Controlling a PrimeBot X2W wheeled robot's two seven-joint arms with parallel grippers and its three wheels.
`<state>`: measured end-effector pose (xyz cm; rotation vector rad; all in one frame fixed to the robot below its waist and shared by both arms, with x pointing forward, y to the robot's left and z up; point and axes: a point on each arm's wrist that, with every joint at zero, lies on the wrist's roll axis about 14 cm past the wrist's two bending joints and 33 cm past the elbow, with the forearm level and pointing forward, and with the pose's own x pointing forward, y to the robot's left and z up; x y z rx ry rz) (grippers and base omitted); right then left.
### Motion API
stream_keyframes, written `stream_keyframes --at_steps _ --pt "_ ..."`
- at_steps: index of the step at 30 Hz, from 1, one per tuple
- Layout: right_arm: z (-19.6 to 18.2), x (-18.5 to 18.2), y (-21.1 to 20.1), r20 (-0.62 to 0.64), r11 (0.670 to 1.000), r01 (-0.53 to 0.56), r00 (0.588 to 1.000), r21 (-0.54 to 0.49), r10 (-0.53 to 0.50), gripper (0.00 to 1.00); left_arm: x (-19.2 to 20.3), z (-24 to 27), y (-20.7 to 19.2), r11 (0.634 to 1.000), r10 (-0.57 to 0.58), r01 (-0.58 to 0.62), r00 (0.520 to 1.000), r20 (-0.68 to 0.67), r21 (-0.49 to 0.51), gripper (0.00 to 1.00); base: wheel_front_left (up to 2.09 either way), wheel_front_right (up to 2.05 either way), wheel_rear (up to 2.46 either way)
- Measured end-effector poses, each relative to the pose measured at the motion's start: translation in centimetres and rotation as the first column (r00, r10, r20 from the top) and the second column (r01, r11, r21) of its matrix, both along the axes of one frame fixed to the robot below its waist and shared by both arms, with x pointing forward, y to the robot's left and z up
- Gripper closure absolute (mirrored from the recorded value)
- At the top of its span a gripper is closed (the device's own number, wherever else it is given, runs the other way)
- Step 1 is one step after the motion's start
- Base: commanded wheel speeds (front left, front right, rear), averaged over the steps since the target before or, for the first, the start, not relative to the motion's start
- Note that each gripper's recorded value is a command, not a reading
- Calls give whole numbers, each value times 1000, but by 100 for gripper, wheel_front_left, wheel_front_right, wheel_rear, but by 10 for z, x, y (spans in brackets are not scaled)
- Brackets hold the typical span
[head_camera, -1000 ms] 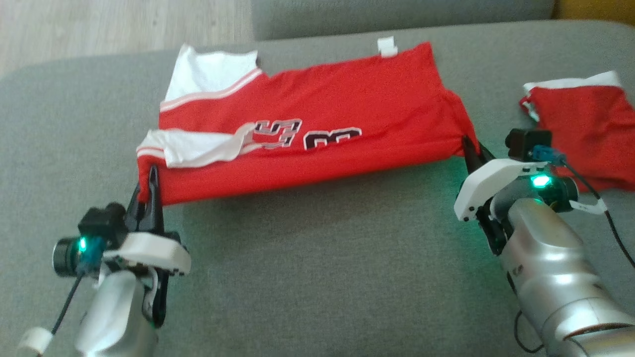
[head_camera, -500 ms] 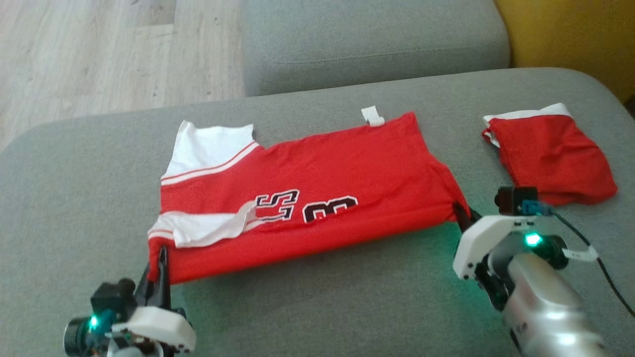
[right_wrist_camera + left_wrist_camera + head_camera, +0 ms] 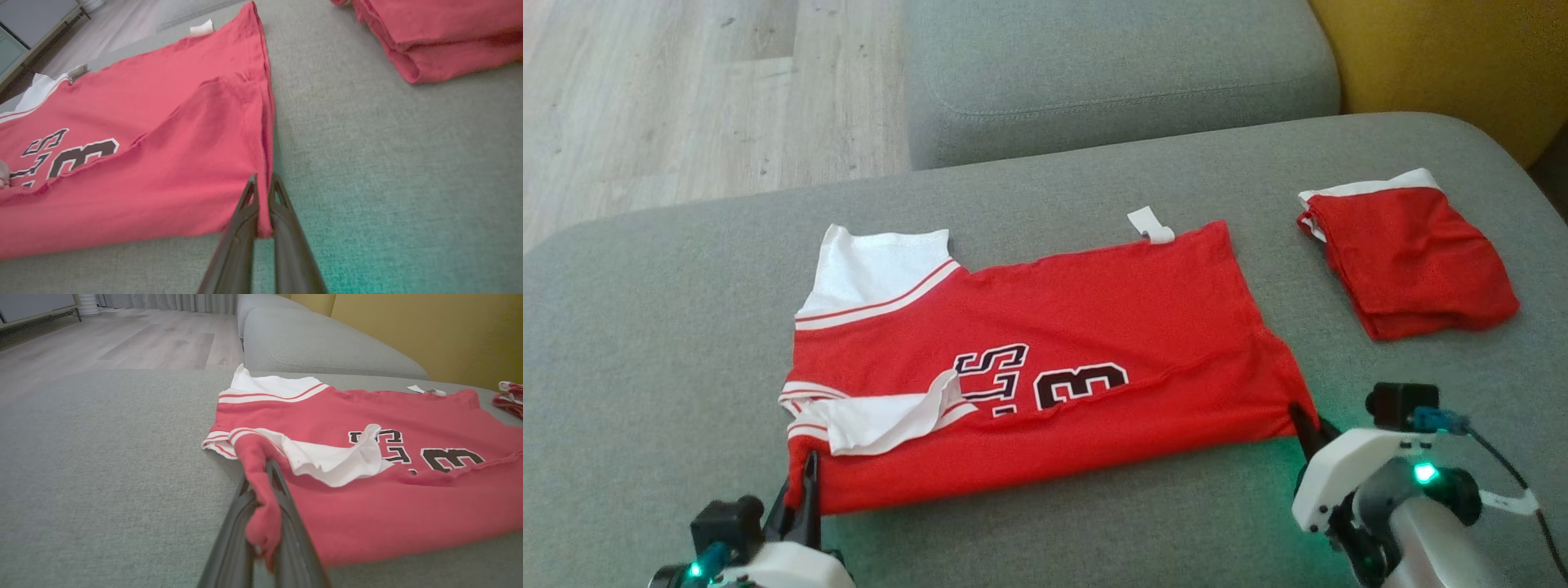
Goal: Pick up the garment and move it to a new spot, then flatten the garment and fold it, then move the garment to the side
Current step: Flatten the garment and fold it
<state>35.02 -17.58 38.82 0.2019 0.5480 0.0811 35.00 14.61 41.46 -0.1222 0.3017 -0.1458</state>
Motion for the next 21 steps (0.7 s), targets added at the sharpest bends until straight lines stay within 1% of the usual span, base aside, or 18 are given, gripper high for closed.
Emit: stream_keyframes --at_steps 1,2,3,6,9,13,16,18,19,21 --pt "4 2 -1 16 1000 10 1000 4 -10 0 0 -2 0 1000 0 0 1000 -7 1 56 0 0 0" --pt "7 3 -2 27 1000 13 1000 3 -13 0 0 -3 0 1000 0 0 1000 -11 3 2 0 0 0" --pt "11 5 -4 40 1000 20 999 1 -20 0 0 -4 1 1000 4 -4 1000 -13 6 0 0 0 0" --pt "32 17 -11 116 999 42 992 -5 -41 0 4 -2 2 1000 16 -16 1000 6 7 0 0 0 0" --pt "54 28 -17 203 998 65 977 -13 -61 0 13 8 2 1000 24 -23 998 54 -5 0 0 0 0" --pt "82 41 -26 303 995 103 948 -13 -94 0 41 42 1 1000 25 -22 985 172 -22 0 0 0 0" --pt "96 51 -36 349 991 131 930 -21 -115 0 66 66 -2 1000 10 -4 969 246 -24 0 0 0 0" --pt "107 63 -41 379 990 141 918 -29 -120 0 84 78 -6 1000 -15 21 961 276 -19 0 0 0 0" --pt "107 63 -41 379 990 141 918 -29 -120 0 84 78 -6 1000 -15 21 961 276 -19 0 0 0 0" --pt "119 77 -44 410 989 146 904 -37 -119 0 105 90 -11 998 -51 56 955 292 -8 0 0 0 0"
